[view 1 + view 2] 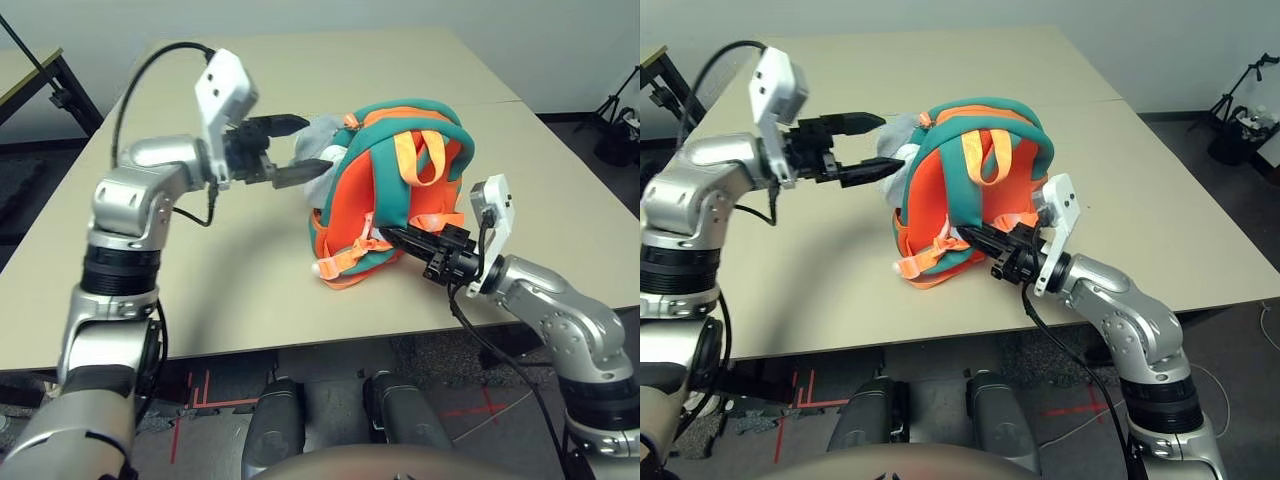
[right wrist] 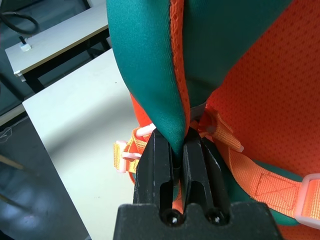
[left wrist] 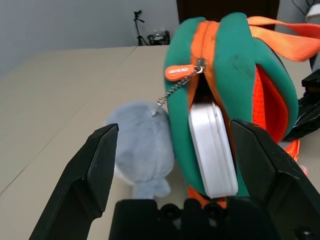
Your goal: Put the pencil case into the backpack and zip it.
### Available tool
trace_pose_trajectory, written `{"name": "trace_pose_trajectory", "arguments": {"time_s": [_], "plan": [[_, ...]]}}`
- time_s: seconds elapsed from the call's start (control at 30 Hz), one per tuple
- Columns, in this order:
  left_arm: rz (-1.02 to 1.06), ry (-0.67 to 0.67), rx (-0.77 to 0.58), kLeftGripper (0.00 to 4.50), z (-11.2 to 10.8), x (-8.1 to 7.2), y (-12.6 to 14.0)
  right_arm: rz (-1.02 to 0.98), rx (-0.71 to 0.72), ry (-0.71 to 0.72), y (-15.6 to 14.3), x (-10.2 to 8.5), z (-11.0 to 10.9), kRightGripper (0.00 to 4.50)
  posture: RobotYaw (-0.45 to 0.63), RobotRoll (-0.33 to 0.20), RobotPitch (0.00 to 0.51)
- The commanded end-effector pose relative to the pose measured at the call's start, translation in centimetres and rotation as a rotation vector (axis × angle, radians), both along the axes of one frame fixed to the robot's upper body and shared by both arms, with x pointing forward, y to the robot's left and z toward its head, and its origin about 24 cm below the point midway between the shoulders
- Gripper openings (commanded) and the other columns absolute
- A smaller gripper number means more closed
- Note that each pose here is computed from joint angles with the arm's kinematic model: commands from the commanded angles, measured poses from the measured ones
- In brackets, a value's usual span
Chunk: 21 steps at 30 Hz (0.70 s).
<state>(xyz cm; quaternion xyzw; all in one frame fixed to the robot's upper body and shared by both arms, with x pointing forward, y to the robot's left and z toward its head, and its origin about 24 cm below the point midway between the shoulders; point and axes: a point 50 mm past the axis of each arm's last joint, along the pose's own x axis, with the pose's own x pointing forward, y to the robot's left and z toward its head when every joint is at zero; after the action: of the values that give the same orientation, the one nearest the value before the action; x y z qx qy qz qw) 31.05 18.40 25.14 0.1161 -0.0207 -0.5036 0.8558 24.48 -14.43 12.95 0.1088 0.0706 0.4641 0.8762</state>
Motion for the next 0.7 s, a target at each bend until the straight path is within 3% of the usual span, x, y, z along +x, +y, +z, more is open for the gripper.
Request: {"name": "trace_pose_trajectory", "arguments": {"time_s": [0.03, 0.07, 0.2, 0.47, 0.7], "plan": [[0.008, -0.002, -0.017, 4.46, 1.0, -0.8, 1.0, 0.017, -0.019, 0.024, 0.0, 0.1, -0.5, 0.0, -0.11, 0.0, 0.053], [0.012, 0.0, -0.017, 4.42, 1.0, -1.0, 1.2, 0.02, -0.021, 0.025, 0.0, 0.1, -0.5, 0.0, -0.11, 0.0, 0.053], [-0.01, 0.059, -0.015, 3.19, 0.5, -1.7, 1.3, 0.028, -0.029, 0.026, -0.1, 0.1, -0.5, 0.0, -0.1, 0.0, 0.055], [-0.026, 0.15, 0.005, 0.02, -2.3, -2.1, 0.2, 0.037, -0.037, 0.026, -0.1, 0.2, -0.4, 0.0, -0.11, 0.0, 0.056], [-0.016, 0.166, -0.072, 0.02, -3.1, -1.3, -0.3, 0.03, -0.04, 0.02, -0.2, 0.1, -0.3, 0.0, -0.13, 0.0, 0.055]]}}
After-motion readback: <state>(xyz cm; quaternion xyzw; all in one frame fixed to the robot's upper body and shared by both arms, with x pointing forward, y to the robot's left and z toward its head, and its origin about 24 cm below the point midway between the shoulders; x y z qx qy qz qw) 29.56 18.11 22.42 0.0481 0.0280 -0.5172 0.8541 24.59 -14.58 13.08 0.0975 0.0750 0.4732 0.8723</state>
